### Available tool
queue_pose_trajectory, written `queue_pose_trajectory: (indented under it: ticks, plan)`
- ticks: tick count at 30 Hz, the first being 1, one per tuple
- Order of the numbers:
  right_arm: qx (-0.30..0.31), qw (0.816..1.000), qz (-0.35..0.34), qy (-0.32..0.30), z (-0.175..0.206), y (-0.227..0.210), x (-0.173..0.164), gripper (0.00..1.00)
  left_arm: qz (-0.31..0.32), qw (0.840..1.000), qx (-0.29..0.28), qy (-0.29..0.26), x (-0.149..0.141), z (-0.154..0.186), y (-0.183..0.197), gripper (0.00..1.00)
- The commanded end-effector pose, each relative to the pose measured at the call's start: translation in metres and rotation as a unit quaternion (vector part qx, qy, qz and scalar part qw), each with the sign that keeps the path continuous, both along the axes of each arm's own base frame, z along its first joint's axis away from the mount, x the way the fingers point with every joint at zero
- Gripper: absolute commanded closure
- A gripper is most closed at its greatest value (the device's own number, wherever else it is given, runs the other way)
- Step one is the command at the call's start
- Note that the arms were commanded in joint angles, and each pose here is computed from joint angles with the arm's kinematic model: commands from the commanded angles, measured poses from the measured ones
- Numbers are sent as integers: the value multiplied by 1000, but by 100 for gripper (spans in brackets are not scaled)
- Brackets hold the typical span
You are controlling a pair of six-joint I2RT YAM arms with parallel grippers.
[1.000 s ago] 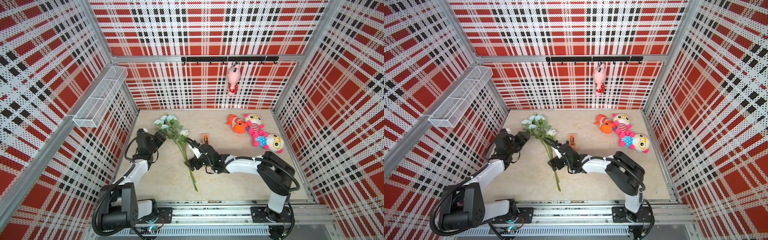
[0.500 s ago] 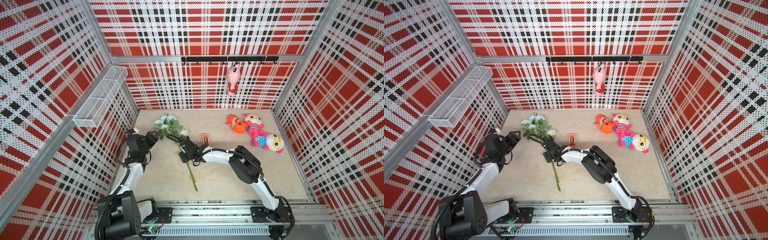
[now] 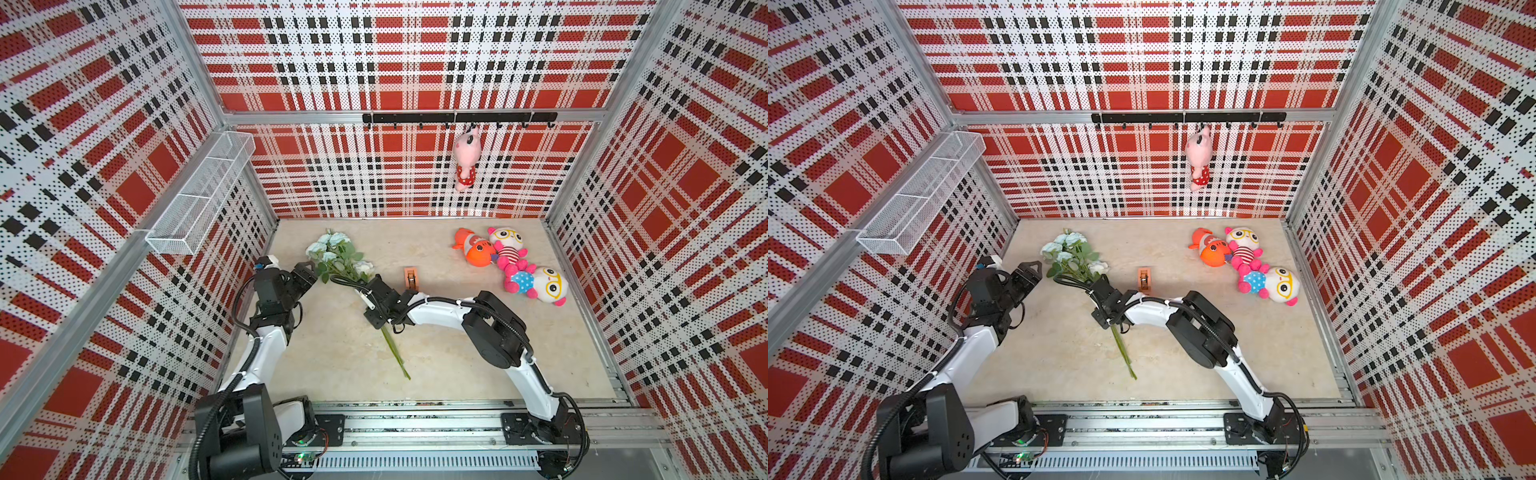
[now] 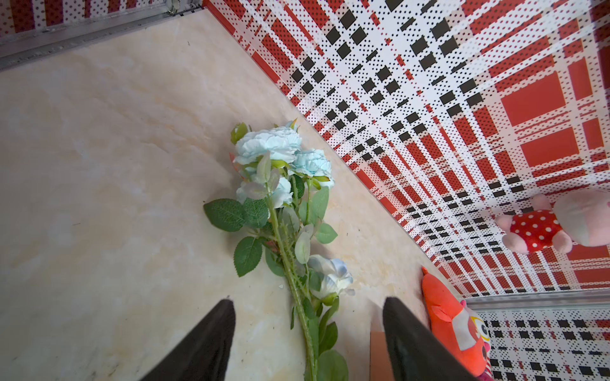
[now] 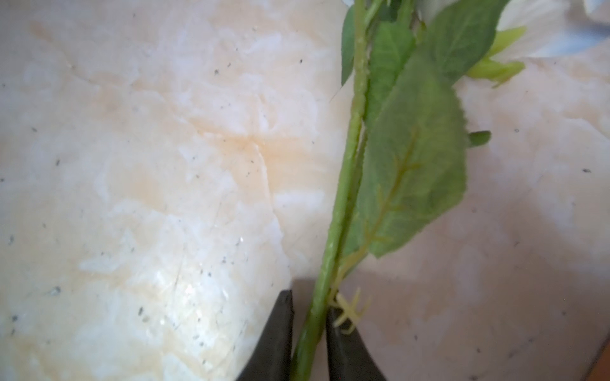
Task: Wrap bouquets with tape
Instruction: Move the unwrapped bouquet to the center of the board, then pick up the unwrapped bouquet from the center of the board.
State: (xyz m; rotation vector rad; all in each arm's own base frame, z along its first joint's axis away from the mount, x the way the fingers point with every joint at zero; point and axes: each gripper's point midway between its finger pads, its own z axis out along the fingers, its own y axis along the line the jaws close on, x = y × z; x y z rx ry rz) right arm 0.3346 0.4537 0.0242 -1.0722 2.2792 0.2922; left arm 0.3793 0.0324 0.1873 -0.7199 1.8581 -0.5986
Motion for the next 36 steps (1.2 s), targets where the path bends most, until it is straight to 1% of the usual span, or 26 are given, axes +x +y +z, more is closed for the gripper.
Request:
queue_pose_trajectory:
  ticks: [1,3,5,9,13,18,19,21,22,25,27,28,31,33,36]
  plan:
    - [-95,992,69,43,-34,-42,-28,83,-2,1000,11,-7,-4,5,-1,25]
    - [-101,989,102,39,-32,-48,-34,84,-2,1000,12,-9,-5,6,-2,25]
    - [-111,985,131,22,-29,-56,-36,88,-2,1000,13,-12,-5,7,-3,25]
    - [-119,974,190,7,-24,-74,-40,92,-2,1000,15,-18,-6,12,-6,25]
    - [-117,963,241,16,-22,-92,-48,90,-5,999,17,-28,-7,20,-9,25]
    - [-128,953,274,29,-25,-121,-54,87,-7,999,14,-41,-10,29,-12,25]
    - [-126,951,281,28,-25,-125,-56,85,-4,999,16,-45,-11,32,-12,25]
    - [-121,950,288,19,-21,-130,-57,76,-3,999,17,-51,-13,37,-12,25]
    - [-119,949,291,15,-18,-130,-58,68,-2,998,17,-52,-13,39,-11,24]
    - [-113,950,289,11,-7,-128,-57,49,-3,998,18,-57,-15,44,-12,24]
    - [-111,954,279,6,1,-125,-53,40,-3,998,19,-58,-16,45,-12,24]
    - [-109,955,275,1,6,-121,-51,37,-2,998,20,-57,-17,45,-12,23]
    - [-104,955,276,-24,14,-101,-49,35,4,998,24,-57,-19,46,-10,23]
    - [-101,958,264,-44,14,-90,-42,38,7,998,26,-59,-19,47,-9,23]
    - [-105,966,235,-36,9,-80,-27,43,7,998,26,-57,-18,46,-8,23]
